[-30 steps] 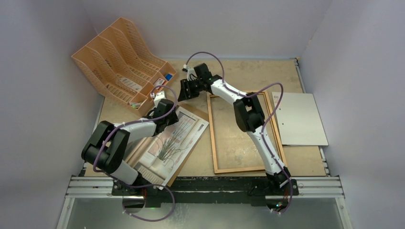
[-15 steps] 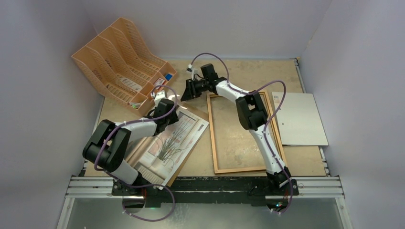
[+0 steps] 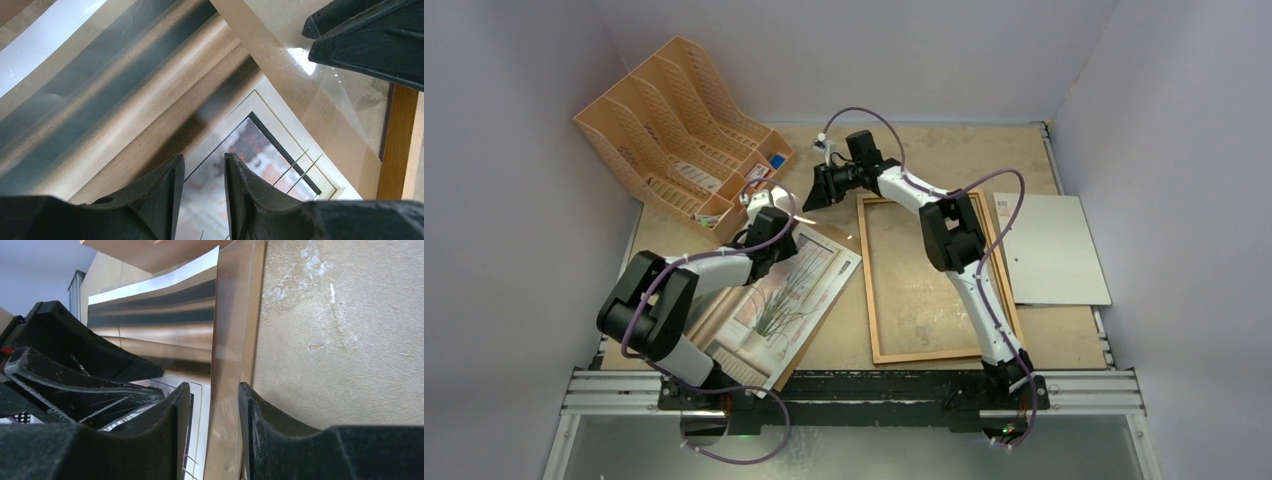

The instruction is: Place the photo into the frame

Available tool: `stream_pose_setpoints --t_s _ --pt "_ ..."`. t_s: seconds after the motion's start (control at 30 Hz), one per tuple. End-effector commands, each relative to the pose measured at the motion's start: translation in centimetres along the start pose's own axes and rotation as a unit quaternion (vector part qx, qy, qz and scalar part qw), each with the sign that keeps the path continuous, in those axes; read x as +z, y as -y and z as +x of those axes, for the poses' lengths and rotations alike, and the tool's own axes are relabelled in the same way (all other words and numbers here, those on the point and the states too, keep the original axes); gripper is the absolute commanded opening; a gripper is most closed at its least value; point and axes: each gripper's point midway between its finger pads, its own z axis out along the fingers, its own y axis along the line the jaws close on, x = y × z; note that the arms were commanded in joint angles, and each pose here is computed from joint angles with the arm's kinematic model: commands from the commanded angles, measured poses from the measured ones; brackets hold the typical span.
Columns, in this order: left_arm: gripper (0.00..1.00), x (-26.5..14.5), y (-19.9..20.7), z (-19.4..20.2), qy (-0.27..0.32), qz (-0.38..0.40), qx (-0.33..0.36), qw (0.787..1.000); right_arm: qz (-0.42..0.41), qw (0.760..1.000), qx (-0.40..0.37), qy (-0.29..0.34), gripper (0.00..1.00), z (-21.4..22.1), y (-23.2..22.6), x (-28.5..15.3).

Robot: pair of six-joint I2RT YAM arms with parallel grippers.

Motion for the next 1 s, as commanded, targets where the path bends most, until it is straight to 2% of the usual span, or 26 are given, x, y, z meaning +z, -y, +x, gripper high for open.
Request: stream_pose_setpoints --t_s 0.0,0.63,0.83,0.97 --pt "0.38 -1.3 -5.7 9.2 -0.159 -0.074 0.031 0.984 -0.095 0.993 0.025 -0.068 0.43 2.9 -5.8 2.1" --pt "0.37 -1.4 -5.2 8.8 -0.153 -0.063 0.026 0.986 -0.065 0.993 0.017 -0.099 0.36 5.3 -5.3 3.4" --pt "0.37 -1.4 -5.1 8.7 -0.151 -0.062 0.025 0.986 -0.066 0.993 0.012 -0.1 0.22 5.5 -5.5 3.2" --pt "0.36 -1.5 -5.0 8.6 -0.15 -0.061 0.023 0.986 -0.067 0.993 0.003 -0.099 0.23 5.5 -5.8 3.0"
